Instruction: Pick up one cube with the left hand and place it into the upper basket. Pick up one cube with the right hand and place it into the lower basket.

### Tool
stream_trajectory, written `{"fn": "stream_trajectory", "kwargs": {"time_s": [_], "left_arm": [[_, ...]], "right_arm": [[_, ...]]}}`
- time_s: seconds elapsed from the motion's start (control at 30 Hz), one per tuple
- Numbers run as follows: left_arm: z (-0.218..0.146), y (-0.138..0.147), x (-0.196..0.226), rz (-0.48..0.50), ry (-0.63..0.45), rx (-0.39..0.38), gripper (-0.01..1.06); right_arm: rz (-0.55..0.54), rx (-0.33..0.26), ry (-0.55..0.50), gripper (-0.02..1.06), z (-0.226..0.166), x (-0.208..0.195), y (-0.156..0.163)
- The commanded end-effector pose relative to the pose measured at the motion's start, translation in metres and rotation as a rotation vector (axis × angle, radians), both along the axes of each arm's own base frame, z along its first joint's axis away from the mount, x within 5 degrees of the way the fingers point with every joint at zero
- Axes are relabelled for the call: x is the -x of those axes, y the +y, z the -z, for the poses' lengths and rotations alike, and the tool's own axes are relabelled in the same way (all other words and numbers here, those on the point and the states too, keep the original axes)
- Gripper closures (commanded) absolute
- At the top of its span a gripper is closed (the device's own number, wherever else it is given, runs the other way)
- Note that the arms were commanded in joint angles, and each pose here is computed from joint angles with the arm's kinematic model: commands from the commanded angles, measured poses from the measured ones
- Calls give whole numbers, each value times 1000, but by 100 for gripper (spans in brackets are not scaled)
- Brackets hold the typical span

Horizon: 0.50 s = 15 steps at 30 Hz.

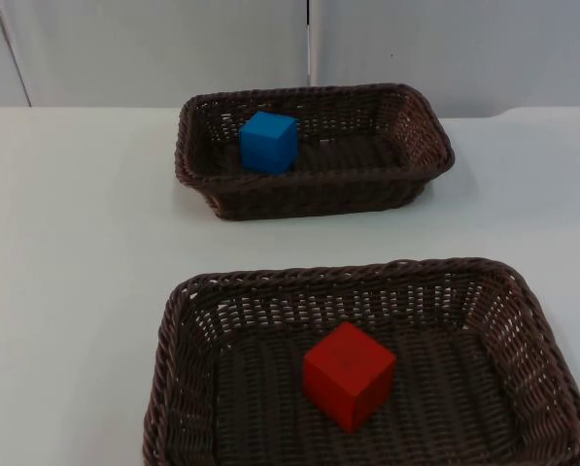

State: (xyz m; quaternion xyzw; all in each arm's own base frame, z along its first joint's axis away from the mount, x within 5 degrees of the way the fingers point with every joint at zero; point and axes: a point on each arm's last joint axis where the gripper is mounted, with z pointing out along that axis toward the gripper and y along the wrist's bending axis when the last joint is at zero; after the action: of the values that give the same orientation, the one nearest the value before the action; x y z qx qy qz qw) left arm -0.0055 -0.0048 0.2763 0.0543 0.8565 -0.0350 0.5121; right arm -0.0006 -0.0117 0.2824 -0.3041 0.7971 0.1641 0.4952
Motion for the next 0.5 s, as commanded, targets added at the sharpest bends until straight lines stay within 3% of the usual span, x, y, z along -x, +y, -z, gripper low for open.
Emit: {"fn": "stream_trajectory", "kwargs": {"time_s": [0.0, 0.47], "left_arm": [[1, 0, 0, -19, -1, -4, 0], [1, 0, 0, -76, -1, -6, 0]], "right_arm": [[-6, 0, -1, -1, 2, 0, 1], [-6, 0, -1, -1, 2, 0, 1]]}}
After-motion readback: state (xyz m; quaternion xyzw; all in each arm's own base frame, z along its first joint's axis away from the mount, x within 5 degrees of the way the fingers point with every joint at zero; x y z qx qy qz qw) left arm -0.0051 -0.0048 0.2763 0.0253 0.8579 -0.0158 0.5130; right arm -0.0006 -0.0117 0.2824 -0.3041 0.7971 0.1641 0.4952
